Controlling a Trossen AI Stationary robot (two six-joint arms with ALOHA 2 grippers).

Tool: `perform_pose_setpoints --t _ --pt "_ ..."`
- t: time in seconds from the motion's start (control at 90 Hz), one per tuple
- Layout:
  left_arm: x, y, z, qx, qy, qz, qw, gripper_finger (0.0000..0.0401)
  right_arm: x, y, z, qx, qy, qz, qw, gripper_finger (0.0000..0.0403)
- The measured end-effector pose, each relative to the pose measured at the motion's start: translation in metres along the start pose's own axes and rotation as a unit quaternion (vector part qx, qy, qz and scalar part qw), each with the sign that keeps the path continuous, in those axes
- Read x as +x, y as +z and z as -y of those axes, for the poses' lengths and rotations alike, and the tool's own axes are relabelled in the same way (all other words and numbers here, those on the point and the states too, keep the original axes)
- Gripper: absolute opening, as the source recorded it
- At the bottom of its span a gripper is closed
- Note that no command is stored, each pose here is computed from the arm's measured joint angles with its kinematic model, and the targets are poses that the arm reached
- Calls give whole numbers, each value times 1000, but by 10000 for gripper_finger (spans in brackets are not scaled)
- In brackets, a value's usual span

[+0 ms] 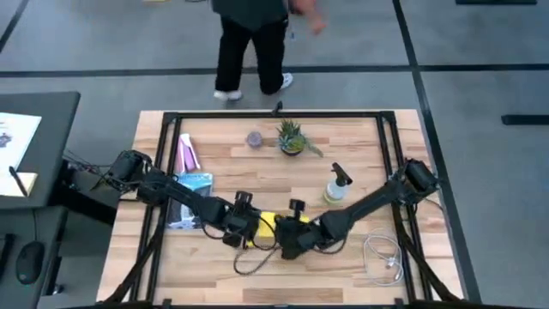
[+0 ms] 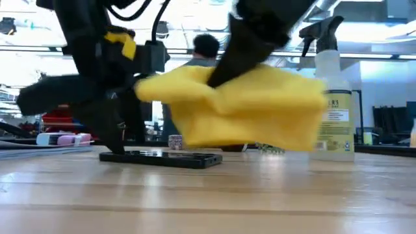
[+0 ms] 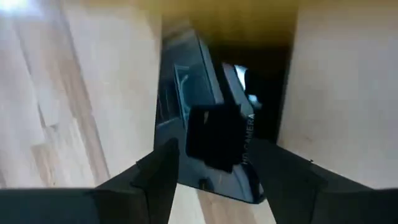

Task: Apply microfiber cloth
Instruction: Wipe the cellphone with the microfiber cloth

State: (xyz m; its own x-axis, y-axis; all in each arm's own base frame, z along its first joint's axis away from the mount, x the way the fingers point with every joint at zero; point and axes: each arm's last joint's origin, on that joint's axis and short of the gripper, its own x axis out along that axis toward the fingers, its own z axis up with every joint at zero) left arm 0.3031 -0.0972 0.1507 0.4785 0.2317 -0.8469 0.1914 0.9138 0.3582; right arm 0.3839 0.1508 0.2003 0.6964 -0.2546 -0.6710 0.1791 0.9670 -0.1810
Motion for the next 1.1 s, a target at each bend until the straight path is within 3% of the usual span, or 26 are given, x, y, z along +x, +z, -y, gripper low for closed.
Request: perform_pose_setpoints --t 0.189,0.3,0.478,0.8,0.911,1.1 --pt "5 -5 -1 -57 -31 -8 998 188 16 5 11 19 97 -27 995 0" --pt "4 -4 2 -94 -54 -4 994 188 22 -5 17 19 85 -45 995 0" --pt "0 4 13 -152 -73 30 985 188 26 -18 28 33 20 -83 996 0" --pt "-2 12 14 -185 -56 75 978 188 29 4 25 46 64 16 997 0" --pt "-1 12 13 -189 -55 77 977 188 37 3 29 45 60 16 997 0" --pt "-1 13 13 -191 -54 80 977 188 69 -12 21 41 106 23 993 0"
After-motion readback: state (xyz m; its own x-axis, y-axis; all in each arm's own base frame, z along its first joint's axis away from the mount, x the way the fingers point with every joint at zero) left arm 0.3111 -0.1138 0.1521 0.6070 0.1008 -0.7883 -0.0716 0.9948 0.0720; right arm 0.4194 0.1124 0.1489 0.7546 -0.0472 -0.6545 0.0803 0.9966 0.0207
